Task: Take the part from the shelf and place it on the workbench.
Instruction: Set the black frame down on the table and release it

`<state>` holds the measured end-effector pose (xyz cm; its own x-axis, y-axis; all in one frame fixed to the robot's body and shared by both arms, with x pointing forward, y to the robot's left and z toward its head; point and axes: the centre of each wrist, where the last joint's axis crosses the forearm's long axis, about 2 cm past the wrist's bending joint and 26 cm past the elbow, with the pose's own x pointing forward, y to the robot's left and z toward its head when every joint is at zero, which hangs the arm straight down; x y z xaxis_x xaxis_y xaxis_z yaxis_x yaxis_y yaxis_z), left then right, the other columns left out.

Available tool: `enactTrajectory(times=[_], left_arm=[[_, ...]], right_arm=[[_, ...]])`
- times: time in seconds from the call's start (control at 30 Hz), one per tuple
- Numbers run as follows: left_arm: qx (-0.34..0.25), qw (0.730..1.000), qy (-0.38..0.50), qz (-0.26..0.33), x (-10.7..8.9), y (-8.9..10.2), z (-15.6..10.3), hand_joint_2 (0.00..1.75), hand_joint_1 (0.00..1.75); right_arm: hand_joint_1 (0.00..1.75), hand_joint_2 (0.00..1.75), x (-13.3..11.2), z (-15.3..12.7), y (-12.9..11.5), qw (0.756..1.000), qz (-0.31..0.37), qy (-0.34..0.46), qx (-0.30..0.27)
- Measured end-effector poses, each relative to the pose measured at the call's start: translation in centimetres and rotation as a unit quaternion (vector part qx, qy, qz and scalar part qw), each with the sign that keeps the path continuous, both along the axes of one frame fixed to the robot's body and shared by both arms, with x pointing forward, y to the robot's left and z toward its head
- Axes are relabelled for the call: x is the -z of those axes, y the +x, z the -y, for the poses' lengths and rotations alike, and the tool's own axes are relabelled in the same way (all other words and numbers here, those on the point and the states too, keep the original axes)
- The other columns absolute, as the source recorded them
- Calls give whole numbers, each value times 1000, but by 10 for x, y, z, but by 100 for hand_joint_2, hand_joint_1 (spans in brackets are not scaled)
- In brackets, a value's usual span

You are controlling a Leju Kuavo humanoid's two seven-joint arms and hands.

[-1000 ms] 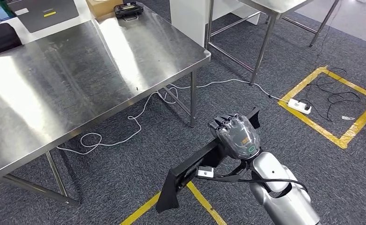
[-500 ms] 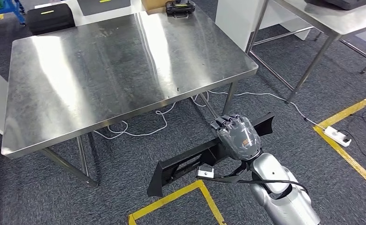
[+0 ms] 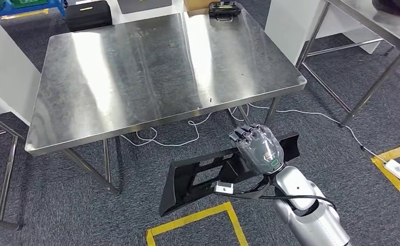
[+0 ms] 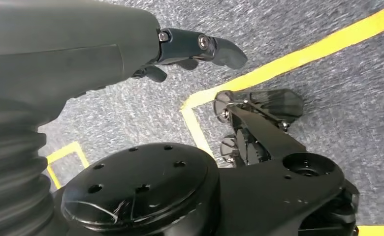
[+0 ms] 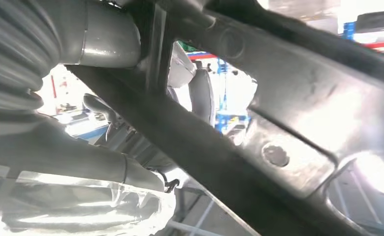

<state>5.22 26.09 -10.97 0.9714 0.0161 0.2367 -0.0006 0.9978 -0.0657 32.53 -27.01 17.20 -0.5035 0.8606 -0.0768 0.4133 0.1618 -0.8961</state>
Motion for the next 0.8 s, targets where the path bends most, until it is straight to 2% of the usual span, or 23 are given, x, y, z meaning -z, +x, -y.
enactTrajectory(times=[0.43, 0.8], left_arm=[[0, 1000, 0, 5, -1, 6, 0, 175, 0], [0, 1000, 1, 0, 0, 0, 0, 175, 0]], right_arm=[[175, 175, 1, 2, -1, 1000, 0, 2, 3], [175, 175, 1, 1, 0, 1000, 0, 2, 3]])
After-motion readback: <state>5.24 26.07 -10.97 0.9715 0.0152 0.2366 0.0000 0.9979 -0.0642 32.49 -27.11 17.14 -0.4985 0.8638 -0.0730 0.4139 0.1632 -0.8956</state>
